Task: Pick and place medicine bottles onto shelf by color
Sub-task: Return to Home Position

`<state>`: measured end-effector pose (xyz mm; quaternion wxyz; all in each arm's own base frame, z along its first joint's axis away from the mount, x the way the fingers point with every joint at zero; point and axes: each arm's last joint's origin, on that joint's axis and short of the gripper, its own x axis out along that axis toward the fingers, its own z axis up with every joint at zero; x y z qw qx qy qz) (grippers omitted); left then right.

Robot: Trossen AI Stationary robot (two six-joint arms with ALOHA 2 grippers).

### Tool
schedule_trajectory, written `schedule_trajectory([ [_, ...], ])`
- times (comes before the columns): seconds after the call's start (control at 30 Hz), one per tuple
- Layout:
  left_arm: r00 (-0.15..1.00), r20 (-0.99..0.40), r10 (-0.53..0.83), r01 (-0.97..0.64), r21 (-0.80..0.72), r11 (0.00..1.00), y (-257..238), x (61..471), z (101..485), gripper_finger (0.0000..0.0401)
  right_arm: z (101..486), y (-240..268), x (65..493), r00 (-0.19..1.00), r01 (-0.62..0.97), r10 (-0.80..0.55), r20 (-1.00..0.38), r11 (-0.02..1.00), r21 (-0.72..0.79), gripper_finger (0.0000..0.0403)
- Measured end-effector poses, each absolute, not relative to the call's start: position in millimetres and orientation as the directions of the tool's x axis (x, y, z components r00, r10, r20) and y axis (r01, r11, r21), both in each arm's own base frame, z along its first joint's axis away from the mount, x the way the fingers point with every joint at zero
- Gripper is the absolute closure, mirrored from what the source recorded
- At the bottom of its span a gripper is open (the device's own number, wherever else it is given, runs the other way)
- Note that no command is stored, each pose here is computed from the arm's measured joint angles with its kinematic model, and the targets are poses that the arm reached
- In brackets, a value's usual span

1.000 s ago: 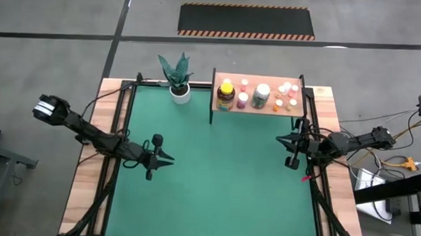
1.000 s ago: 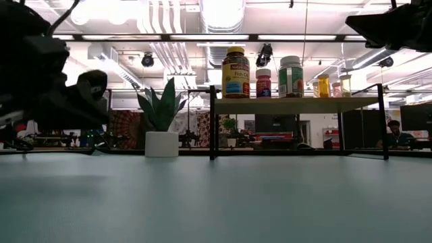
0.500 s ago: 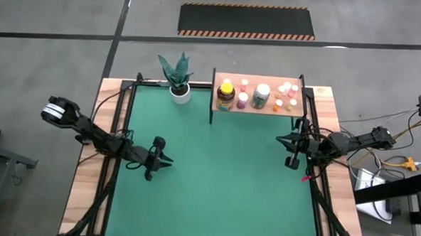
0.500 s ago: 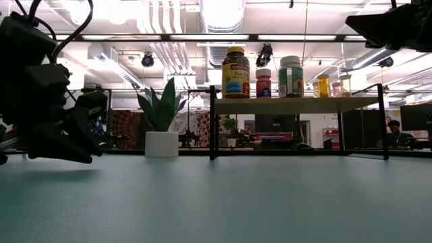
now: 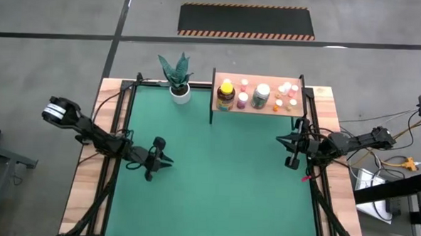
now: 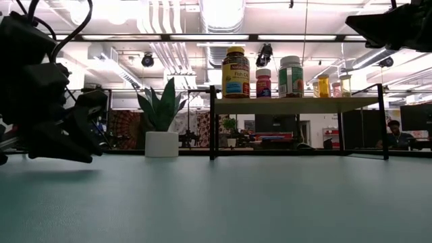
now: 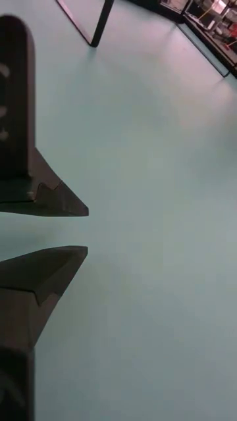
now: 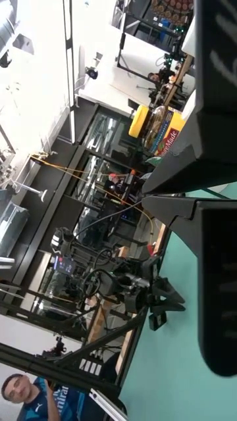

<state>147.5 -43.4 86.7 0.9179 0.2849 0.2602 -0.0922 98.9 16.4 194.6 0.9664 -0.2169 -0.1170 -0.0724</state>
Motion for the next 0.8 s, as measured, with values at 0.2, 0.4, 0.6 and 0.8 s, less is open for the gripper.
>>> schedule_trajectory([
  [0.2,0.881,-0.472,-0.022,0.282,0.487,0.827,-44.6,152.2,94.7,0.0335,194.6,16.4,98.9,0.962,0.19,-0.089,0.257,0.895,-0.402,0.0394],
  [0.4,0.895,-0.445,-0.027,0.266,0.483,0.834,-46.8,158.6,100.6,0.0335,194.8,16.4,98.9,0.962,0.19,-0.089,0.258,0.896,-0.402,0.0394],
  [0.6,0.897,-0.44,-0.029,0.263,0.48,0.837,-47.4,160.2,101.8,0.0335,194.8,16.4,98.9,0.962,0.191,-0.089,0.258,0.896,-0.402,0.0394],
  [0.8,0.897,-0.441,-0.031,0.264,0.478,0.838,-47.4,160.1,101.7,0.0335,194.8,16.4,98.9,0.962,0.191,-0.089,0.258,0.896,-0.402,0.0394],
])
